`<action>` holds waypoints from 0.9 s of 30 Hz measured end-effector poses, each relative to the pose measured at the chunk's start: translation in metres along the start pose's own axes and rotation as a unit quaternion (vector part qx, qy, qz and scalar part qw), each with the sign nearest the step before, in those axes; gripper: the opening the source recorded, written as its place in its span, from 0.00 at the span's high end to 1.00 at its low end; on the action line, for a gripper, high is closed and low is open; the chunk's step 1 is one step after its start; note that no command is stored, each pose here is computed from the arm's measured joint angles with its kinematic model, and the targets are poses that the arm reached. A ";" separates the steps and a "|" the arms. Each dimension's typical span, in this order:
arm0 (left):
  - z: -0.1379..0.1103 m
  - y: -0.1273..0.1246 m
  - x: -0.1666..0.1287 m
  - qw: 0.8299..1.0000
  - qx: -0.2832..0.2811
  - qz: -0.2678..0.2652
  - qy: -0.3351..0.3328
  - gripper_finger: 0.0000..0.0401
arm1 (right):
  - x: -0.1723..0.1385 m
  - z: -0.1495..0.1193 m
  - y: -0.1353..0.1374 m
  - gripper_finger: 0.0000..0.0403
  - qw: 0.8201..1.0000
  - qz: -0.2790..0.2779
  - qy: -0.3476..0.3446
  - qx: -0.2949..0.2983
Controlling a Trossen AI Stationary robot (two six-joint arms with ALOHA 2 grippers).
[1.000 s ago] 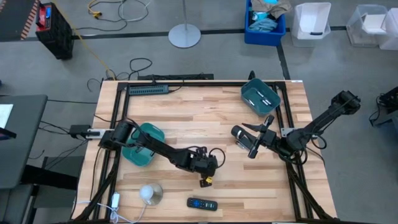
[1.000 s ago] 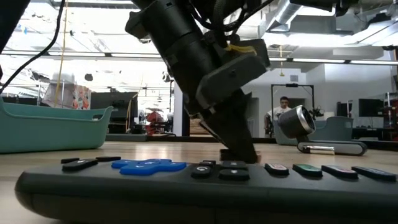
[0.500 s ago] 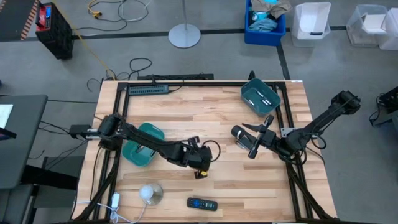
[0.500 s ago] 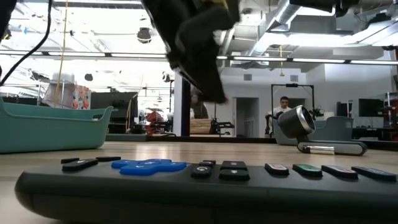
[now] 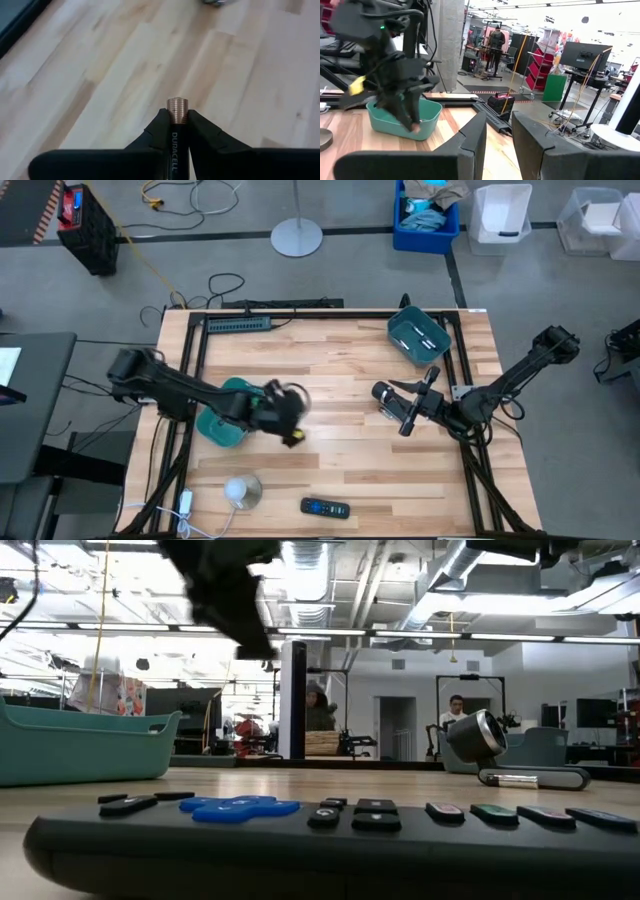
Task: Sort batteries
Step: Put the black battery into the green bin, then put the silver battery into the blue bin
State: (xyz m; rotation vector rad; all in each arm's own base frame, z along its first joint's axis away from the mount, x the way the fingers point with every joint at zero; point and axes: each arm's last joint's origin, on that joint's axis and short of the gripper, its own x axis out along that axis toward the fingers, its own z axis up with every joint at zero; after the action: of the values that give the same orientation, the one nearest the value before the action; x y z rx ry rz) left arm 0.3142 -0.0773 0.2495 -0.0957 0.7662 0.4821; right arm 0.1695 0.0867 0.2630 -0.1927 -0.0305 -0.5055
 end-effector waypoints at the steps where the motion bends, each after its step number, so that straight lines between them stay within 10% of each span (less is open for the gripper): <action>1: -0.006 0.008 -0.004 1.000 -0.016 0.004 -0.003 0.90 | 0.000 0.000 0.000 0.73 1.000 0.000 0.000 0.000; 16: -0.104 0.097 -0.044 0.970 -0.222 0.080 0.055 0.90 | 0.000 0.000 0.000 0.73 1.000 0.000 0.000 0.004; 27: -0.109 0.098 -0.044 0.974 -0.205 0.072 0.063 0.45 | 0.002 -0.003 0.000 0.73 1.000 -0.001 0.008 0.022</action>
State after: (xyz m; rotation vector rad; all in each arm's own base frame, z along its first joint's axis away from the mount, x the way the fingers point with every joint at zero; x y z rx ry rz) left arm 0.1729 -0.0345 0.2097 -0.4603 0.7920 0.7748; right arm 0.1708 0.0853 0.2602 -0.1462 -0.0264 -0.5072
